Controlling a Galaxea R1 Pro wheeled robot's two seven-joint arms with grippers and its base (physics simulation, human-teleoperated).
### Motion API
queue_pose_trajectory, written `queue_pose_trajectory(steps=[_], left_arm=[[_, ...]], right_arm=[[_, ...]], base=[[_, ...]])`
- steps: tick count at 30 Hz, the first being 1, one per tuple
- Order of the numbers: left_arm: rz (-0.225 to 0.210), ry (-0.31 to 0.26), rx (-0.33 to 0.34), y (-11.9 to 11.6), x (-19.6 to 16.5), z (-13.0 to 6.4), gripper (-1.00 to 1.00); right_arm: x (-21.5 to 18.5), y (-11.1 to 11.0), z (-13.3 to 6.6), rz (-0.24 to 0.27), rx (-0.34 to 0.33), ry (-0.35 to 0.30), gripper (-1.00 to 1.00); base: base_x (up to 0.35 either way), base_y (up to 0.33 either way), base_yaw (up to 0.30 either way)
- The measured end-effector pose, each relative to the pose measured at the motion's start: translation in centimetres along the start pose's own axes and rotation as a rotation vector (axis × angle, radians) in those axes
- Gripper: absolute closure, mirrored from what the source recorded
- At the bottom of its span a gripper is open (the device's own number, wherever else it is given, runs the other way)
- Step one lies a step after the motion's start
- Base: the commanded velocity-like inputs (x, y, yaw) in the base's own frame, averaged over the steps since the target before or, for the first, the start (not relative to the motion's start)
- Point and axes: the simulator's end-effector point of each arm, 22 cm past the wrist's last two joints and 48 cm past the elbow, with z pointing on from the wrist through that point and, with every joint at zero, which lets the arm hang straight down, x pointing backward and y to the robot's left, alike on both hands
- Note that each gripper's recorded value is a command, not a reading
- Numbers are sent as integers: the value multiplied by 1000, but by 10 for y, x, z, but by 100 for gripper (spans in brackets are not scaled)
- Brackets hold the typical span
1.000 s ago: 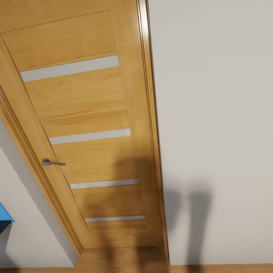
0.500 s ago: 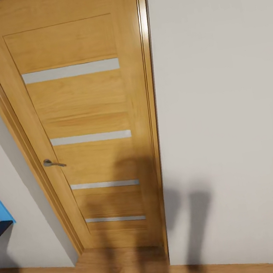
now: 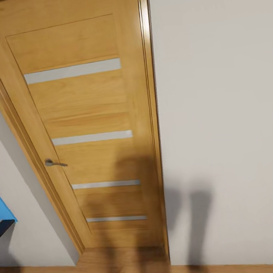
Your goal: In the bedroom, organize the workspace by keeping the computer under the desk, ensuring the monitor is on the desk, placing the keyboard on the desk next to the monitor, placing the mouse on the desk next to the keyboard, moving the folder from the swivel chair onto the desk next to the mouse, stacking the notebook on top of the folder with the pen on top of the notebook, and positioning the swivel chair next to the desk.
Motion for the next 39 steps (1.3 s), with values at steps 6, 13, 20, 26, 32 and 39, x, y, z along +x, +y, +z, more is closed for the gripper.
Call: queue_pose_trajectory(steps=[6, 13, 20, 26, 32, 39], left_arm=[[4, -67, 7, 1, -9, -3, -100], [15, -152, 3, 4, -17, -11, -100], [19, -162, 1, 4, -11, -16, -100], [19, -185, -1, 4, -15, -18, -100], [22, -240, -4, 5, -23, -22, -100], [27, -348, -6, 7, -44, -31, -100]], right_arm=[[-7, -1, 2, 22, 12, -16, -100], [-13, -7, 4, 47, 30, -36, -100], [-20, -8, 4, 42, 26, -62, -100], [-20, -7, 4, 35, 16, -62, -100], [-18, -3, 4, 23, -9, -60, -100], [-18, 4, 4, -46, -66, -58, -100]], base=[[0, 0, 189], [0, 0, 205], [0, 0, 228], [0, 0, 222], [0, 0, 198], [0, 0, 170]])
